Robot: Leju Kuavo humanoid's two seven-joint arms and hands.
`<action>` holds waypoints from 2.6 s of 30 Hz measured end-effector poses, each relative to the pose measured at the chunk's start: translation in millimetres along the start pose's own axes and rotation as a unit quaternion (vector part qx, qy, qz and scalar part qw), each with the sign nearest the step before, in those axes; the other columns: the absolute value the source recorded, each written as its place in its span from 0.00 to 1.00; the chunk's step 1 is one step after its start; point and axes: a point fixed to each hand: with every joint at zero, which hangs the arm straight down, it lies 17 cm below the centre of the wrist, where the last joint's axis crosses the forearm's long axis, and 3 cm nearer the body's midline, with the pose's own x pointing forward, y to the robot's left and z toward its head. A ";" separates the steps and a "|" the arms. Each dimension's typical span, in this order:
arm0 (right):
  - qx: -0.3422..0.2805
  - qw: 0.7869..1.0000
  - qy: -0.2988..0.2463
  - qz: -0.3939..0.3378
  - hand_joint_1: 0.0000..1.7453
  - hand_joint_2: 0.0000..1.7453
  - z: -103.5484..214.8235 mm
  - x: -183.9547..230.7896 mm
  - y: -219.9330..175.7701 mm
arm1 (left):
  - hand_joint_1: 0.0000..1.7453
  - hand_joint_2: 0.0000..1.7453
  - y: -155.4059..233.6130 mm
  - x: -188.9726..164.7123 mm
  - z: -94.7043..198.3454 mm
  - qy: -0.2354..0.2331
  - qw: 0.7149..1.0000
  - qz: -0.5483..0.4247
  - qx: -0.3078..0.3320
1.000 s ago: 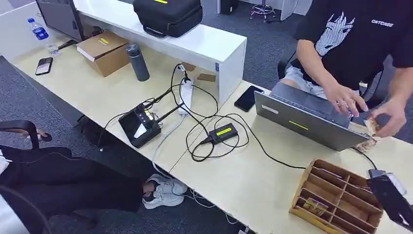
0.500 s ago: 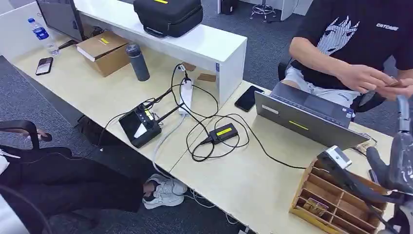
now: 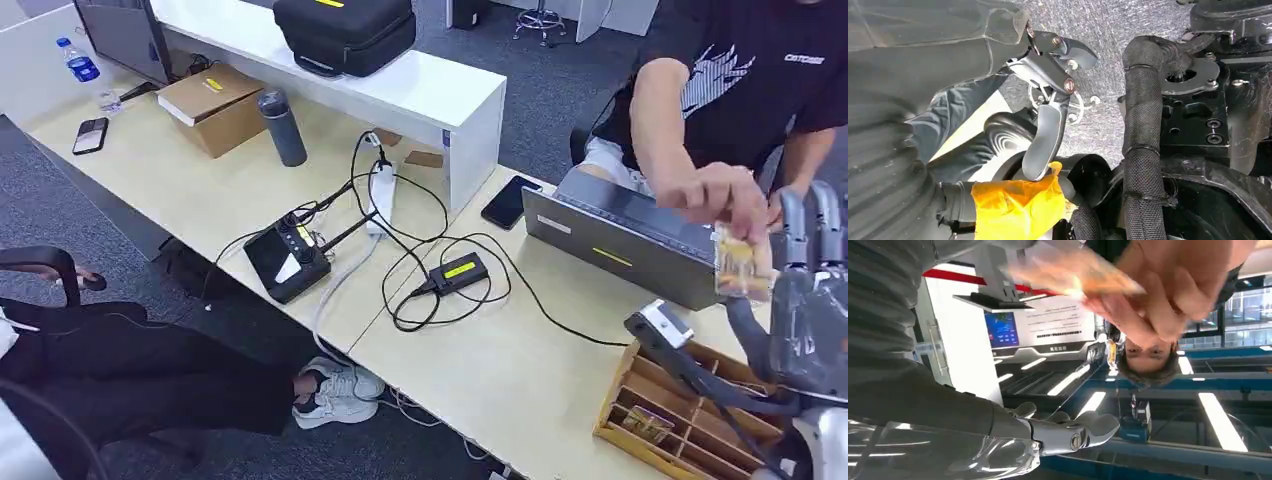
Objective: Pass the card to the sensor for recognition and then transmit it.
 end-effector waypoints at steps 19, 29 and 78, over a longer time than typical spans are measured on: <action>-0.035 0.992 -0.055 -0.113 1.00 1.00 11.5 32.5 -23.3 | 0.00 1.00 -1.7 0.0 0.9 0.000 1.000 0.001 -0.001; -0.083 0.975 -0.063 -0.195 1.00 1.00 69.1 28.6 -34.4 | 0.00 1.00 -7.8 -0.6 6.4 -0.001 1.000 0.017 0.004; 0.145 0.930 0.300 -0.155 1.00 1.00 284.0 -195.1 155.9 | 0.00 1.00 -31.9 5.4 13.5 -0.009 0.999 0.052 -0.013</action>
